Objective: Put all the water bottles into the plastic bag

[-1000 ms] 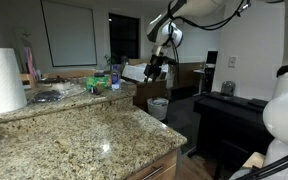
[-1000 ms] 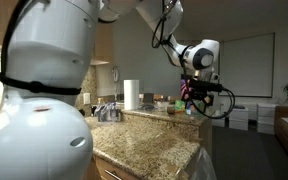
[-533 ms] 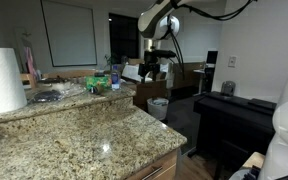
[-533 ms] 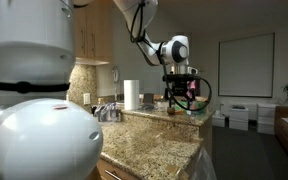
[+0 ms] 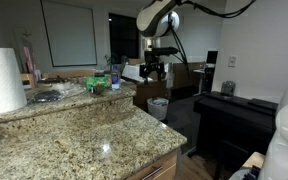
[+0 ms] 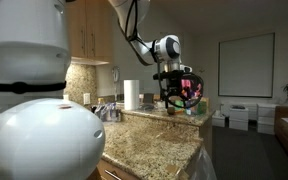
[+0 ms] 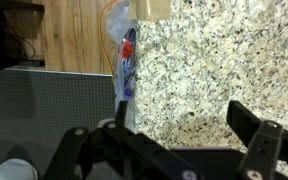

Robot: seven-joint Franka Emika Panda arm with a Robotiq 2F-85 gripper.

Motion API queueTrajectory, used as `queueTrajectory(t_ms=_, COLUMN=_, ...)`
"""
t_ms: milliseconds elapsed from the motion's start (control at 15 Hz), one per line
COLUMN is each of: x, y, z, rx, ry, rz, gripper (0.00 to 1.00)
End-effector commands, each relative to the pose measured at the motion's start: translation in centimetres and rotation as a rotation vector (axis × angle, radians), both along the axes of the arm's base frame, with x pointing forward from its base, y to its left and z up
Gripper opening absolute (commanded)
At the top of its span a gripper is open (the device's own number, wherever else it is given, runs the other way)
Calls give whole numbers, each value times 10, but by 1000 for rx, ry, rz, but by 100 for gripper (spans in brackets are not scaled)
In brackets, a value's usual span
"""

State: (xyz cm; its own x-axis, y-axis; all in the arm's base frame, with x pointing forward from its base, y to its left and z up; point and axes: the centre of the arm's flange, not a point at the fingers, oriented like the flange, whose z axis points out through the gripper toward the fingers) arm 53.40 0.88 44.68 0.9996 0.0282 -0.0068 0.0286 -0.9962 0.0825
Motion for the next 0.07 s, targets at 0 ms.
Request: queueTrajectory(t_ms=0, x=0, y=0, z=0, rx=0, ry=0, rz=0, gripper=100)
